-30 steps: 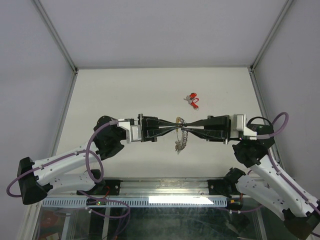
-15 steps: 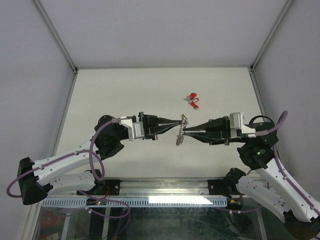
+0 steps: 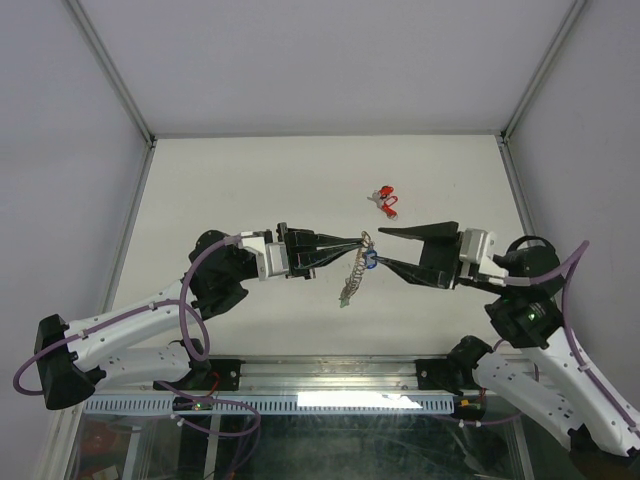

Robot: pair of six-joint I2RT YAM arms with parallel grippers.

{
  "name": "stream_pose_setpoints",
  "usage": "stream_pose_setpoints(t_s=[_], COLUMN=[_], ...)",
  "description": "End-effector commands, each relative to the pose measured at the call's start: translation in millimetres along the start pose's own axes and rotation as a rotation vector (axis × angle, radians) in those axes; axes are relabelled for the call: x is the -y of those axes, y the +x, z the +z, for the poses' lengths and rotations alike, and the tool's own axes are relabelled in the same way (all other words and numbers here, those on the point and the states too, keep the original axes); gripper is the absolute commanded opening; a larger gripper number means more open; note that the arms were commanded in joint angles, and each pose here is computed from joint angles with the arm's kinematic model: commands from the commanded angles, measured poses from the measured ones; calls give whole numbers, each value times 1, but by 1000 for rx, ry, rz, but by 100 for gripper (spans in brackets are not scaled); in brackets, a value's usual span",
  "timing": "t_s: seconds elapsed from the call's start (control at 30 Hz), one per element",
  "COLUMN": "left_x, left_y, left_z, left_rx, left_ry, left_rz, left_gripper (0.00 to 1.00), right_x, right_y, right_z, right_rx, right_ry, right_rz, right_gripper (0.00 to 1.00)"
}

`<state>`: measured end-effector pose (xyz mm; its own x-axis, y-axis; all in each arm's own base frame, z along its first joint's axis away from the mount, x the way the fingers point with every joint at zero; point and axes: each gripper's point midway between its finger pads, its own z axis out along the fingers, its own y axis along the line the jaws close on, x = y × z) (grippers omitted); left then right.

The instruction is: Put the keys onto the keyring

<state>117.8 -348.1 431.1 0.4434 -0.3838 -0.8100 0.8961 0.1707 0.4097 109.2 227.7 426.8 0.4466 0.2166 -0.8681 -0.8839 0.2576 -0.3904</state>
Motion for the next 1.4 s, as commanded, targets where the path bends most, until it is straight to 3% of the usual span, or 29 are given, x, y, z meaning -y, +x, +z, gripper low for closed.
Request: stream_pose_setpoints(t_s=[0.0,0.07,0.43,0.47,0.57,0.7,0.8,0.93,1.03,1.23,1.37], left_x=[-7,-7,-8,-8,-13,-36,-54,-65,-65,-54,-55], left_y=[-29,-29,-29,-29,-27,-14,-3,21,43,85,109], left_z=[0,0,-1,-1,-4,-18,-35,-56,-64,-68,-74], left_rx=[68,68,58,58,30,-50,-96,-183,-258,-387,-450], left_ry=[-25,-24,-28,-30,-61,-227,-384,-515,-564,-567,-631], left_rz=[46,46,45,46,41,-22,-80,-134,-182,-267,-324], left_gripper=[0,0,0,0,0,0,9,25,34,48,52], right_x=[12,10,10,9,13,18,27,37,46,63,60], right_y=[16,17,17,17,24,41,59,81,101,153,181], right_z=[10,17,17,16,14,7,1,-8,-15,-38,-48], right_rx=[-56,-44,-26,-32,-73,-156,-221,-304,-384,-630,-783], right_ry=[22,-10,-8,-11,13,69,161,289,397,686,759], right_rz=[34,52,37,38,45,94,179,298,408,652,756], right_gripper=[49,41,41,1,0,0,26,45,66,72,78])
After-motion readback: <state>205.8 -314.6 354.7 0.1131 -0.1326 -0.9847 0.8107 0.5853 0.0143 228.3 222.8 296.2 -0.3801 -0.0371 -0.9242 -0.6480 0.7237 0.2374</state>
